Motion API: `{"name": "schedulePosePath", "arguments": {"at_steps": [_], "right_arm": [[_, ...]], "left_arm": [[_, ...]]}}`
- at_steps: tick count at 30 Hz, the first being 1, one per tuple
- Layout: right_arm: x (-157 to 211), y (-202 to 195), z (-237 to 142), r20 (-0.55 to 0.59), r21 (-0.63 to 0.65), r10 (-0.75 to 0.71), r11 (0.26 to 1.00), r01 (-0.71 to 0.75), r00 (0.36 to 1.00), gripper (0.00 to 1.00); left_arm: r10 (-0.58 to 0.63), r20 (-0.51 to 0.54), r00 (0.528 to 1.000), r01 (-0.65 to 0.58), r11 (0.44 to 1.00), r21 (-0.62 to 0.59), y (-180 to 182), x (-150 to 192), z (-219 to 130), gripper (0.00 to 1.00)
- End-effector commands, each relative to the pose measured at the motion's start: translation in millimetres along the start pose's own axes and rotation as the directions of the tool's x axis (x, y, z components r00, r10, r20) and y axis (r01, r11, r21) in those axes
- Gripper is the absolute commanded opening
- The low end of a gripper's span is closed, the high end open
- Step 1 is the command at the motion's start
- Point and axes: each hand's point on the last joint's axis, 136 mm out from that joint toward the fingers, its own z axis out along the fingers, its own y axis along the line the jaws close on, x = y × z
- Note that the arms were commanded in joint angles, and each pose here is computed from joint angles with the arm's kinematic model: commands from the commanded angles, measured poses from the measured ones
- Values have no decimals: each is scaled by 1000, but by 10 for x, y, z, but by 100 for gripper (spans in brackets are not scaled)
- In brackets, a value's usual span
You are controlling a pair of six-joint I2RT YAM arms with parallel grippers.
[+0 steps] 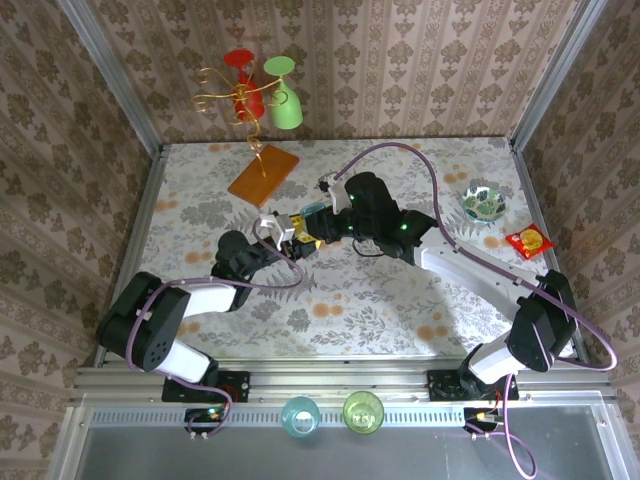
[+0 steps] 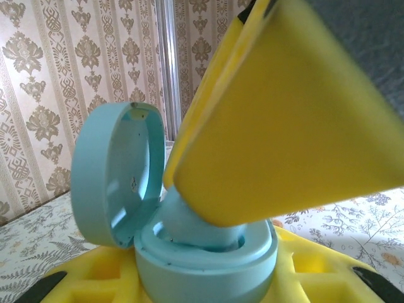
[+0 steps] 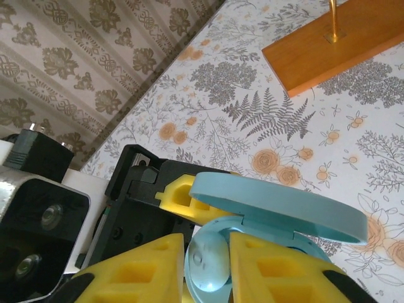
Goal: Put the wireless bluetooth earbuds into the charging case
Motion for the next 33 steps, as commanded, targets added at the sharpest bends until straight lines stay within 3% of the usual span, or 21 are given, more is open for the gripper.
{"name": "schedulePosePath", "arguments": {"at_steps": [1,9,13,20,25,33], "right_arm": [[-145,56,-179,54,20,-19,1000,18,998,31],[-268,37,-345,105,65,-58,997,51,993,42],[-487,41,-529,188,105,-66,993,47,980,45],[-381,-269,-191,23,237,-30,971,24,999,45],[-264,-270,-100,-17,213,-31,977,34,999,46],[-150,-207,-291,-6,179,-43,983,43,999,52]], "left_arm": [[28,27,999,-27,1000,-12,30,-77,-15,23],[52,26,998,-52,999,1,21,-74,-27,23],[94,20,995,-95,993,63,-91,-32,-65,24],[110,34,993,-113,990,90,-138,-91,-91,25],[87,42,995,-88,995,34,-41,-154,-98,25],[50,41,998,-49,999,-17,30,-156,-121,25]]}}
